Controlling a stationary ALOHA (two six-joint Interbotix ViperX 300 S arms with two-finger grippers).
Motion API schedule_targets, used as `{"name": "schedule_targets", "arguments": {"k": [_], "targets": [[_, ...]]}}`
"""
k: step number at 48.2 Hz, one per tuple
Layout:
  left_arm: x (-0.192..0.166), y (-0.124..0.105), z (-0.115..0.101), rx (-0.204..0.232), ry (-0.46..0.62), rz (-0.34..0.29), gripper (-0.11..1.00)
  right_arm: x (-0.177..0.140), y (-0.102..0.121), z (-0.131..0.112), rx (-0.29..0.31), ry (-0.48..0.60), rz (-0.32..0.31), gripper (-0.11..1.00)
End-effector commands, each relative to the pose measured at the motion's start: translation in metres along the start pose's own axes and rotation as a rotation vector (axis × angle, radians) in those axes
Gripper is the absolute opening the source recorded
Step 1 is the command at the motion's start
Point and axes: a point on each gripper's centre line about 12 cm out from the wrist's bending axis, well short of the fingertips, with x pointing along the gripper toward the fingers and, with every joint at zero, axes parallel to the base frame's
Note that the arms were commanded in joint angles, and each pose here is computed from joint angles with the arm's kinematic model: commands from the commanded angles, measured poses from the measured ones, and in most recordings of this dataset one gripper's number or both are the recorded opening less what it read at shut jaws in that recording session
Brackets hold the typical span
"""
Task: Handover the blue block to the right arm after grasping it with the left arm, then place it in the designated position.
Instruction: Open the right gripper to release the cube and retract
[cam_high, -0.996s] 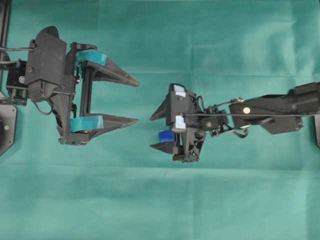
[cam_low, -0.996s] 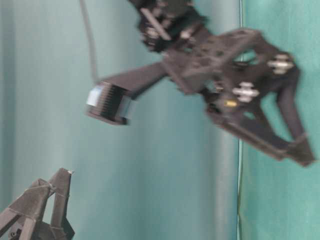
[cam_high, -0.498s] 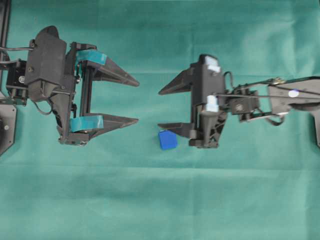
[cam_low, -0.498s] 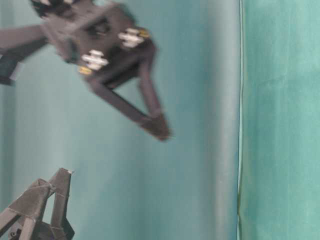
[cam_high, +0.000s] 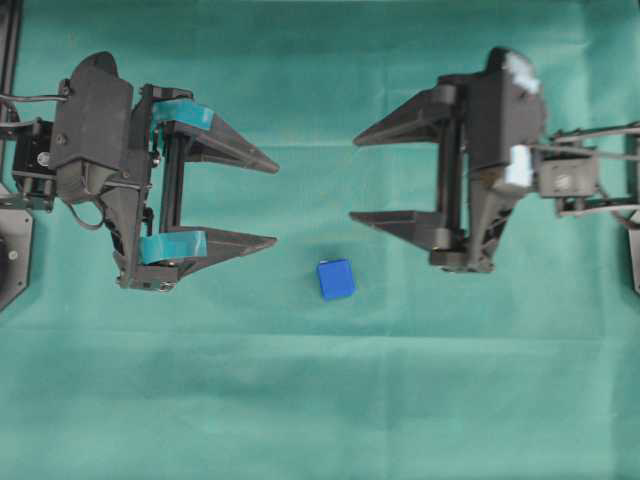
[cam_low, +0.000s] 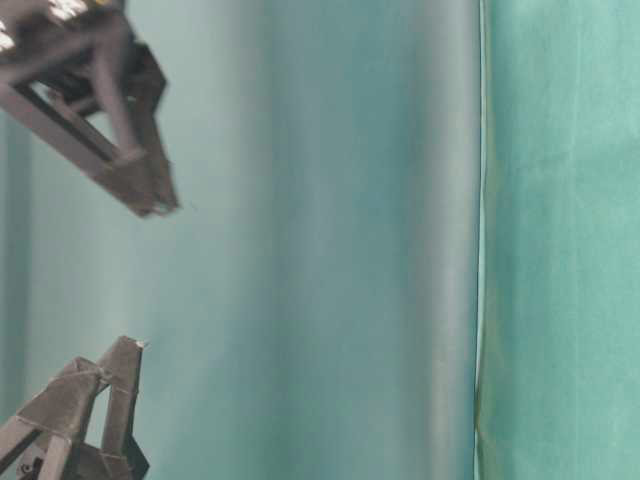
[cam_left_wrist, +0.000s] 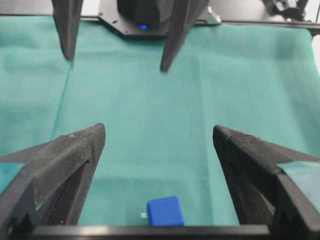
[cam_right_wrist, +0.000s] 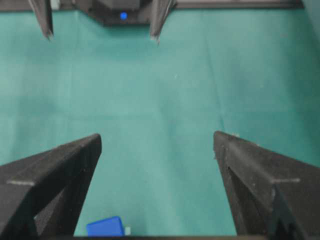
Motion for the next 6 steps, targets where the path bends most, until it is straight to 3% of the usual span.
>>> {"name": "schedule_targets", "arguments": {"k": [1, 6], "targets": [[-0.0035, 0.0, 0.0132, 0.001, -0.038, 0.0, 1.0, -0.0161, 0.0012, 0.0196, 0.002, -0.064, 0.009, 0.9], [-0.0035, 0.0, 0.0132, 0.001, -0.038, 0.0, 1.0, -0.0226, 0.0007, 0.0223, 0.0, -0.08, 0.01, 0.89]]}}
